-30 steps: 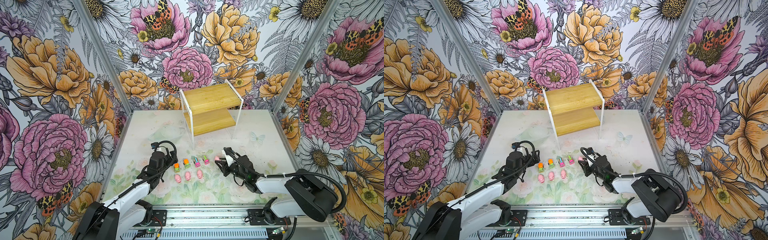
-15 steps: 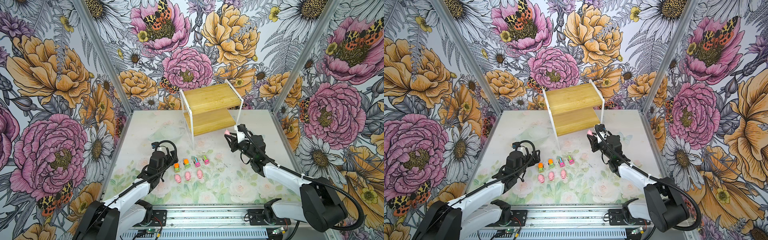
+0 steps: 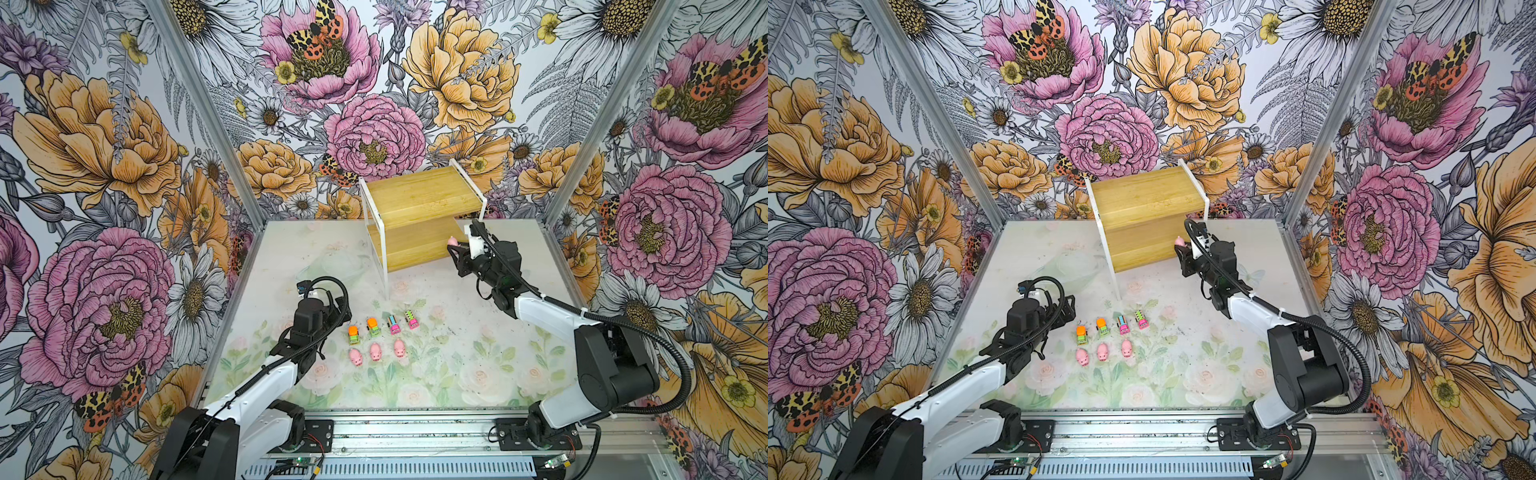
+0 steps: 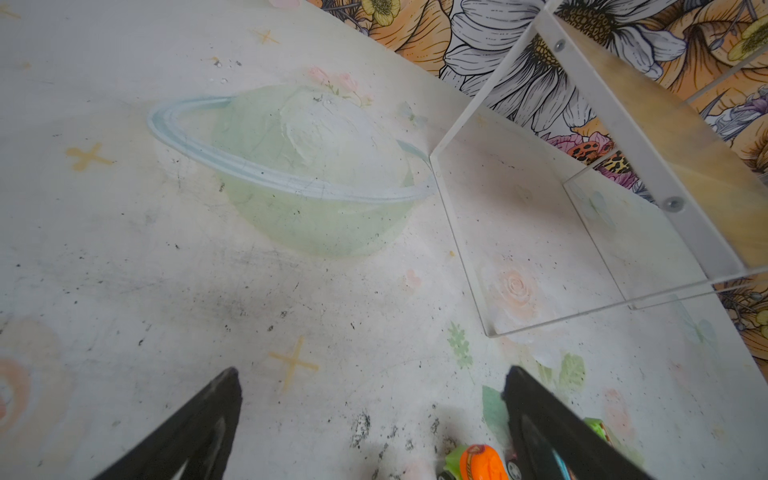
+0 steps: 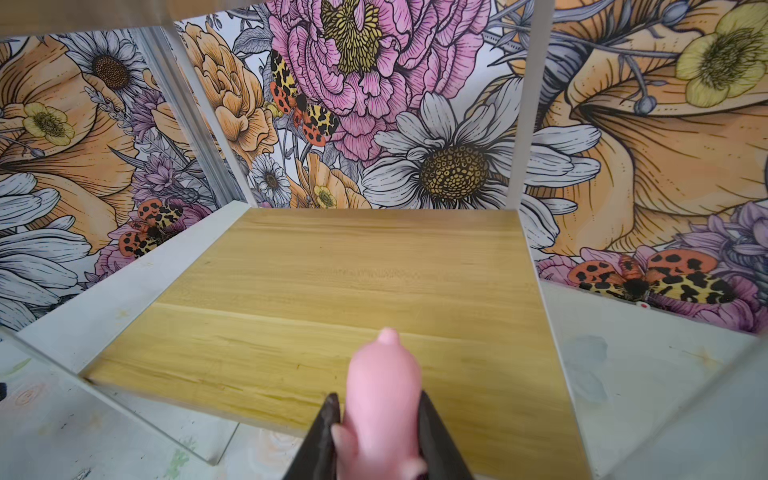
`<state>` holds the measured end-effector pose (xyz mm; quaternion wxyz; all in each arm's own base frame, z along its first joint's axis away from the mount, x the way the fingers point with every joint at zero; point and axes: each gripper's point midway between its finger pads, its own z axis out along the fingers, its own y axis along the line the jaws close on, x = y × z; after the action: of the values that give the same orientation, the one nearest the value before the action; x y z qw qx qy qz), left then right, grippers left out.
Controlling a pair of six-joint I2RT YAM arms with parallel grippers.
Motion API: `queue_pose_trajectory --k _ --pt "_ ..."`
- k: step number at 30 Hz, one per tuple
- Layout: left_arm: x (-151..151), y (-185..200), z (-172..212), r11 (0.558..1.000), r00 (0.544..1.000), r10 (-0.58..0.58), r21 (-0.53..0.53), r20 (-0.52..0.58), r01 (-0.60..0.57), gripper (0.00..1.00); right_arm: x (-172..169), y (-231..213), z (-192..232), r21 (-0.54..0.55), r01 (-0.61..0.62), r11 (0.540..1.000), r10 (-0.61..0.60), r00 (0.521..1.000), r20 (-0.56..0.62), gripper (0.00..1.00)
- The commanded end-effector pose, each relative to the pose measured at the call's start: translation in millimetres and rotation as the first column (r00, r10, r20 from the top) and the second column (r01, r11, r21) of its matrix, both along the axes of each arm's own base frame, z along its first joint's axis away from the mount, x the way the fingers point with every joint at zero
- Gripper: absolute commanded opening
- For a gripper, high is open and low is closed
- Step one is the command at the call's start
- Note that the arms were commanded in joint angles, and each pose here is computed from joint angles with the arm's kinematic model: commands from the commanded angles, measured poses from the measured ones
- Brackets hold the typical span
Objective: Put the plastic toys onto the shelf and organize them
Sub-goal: 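Lift the pig with the right gripper and carry it to the lower shelf, then open the right gripper to release the pig on the lower shelf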
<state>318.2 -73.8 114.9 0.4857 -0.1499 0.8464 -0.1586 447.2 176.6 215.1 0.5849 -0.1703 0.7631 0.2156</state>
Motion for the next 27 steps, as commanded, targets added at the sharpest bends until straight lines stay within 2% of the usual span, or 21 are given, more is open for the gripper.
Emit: queue_pose_trajectory --k 1,27 --pt "3.8 -1.4 13.2 1.0 0.999 -0.022 0.002 0.026 0.022 0.99 13.6 -4.5 4.9 -0.003 0.031 1.0 -0.031 1.0 0.004 0.3" --pt "12.2 -6.1 14.3 0.999 0.999 -0.039 -0.003 0.016 0.039 0.99 42.5 -10.8 -17.8 0.003 0.114 0.993 -0.114 0.993 -0.028 0.31"
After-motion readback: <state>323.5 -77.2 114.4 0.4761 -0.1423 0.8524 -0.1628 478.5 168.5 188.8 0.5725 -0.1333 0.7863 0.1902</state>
